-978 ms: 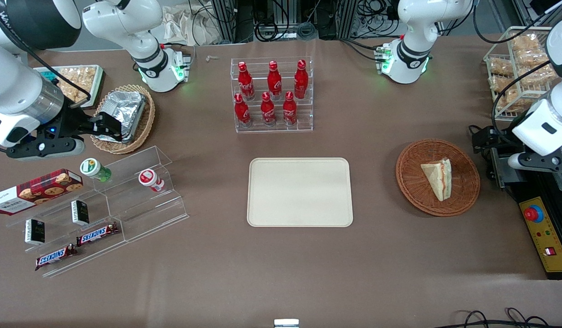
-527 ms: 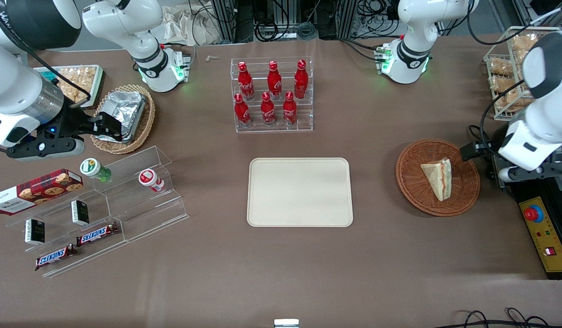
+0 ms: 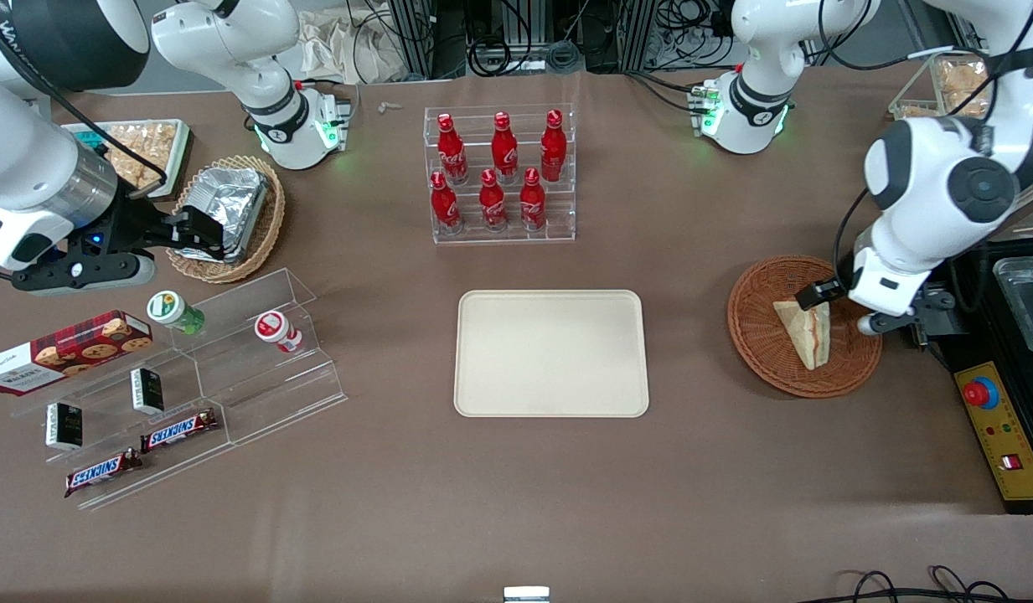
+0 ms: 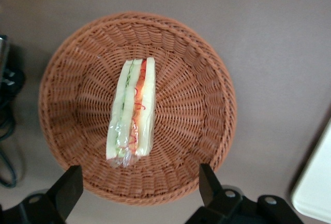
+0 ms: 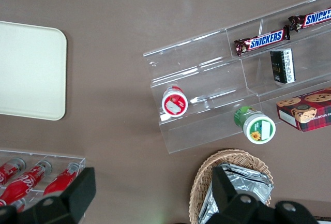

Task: Place sandwich from basket to tray
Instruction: 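Lower the open left gripper over the sandwich in the wicker basket, then close the left gripper on the wrapped sandwich wedge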

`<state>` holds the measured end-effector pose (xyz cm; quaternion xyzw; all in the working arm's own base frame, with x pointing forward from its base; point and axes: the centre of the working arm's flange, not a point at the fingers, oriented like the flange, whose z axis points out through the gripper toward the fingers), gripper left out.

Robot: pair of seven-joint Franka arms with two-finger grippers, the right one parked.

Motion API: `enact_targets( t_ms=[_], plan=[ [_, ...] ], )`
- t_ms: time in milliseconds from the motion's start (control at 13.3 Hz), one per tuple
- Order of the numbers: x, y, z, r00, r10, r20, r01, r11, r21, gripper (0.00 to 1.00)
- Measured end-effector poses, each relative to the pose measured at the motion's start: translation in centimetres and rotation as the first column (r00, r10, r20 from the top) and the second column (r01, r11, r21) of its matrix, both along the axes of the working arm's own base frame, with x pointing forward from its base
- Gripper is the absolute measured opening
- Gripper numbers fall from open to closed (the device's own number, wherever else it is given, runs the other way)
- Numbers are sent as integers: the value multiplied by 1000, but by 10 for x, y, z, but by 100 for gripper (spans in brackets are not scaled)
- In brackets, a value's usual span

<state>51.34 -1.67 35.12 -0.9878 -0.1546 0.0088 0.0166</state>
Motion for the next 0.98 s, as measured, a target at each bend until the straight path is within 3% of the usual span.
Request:
enact_targets(
  t_ms=[226,978],
  plan=[
    [-16,15,-36,998,32,48,-32,999,-8,100],
    [-15,44,-121,993,86,85,-82,996,-41,97]
  ],
)
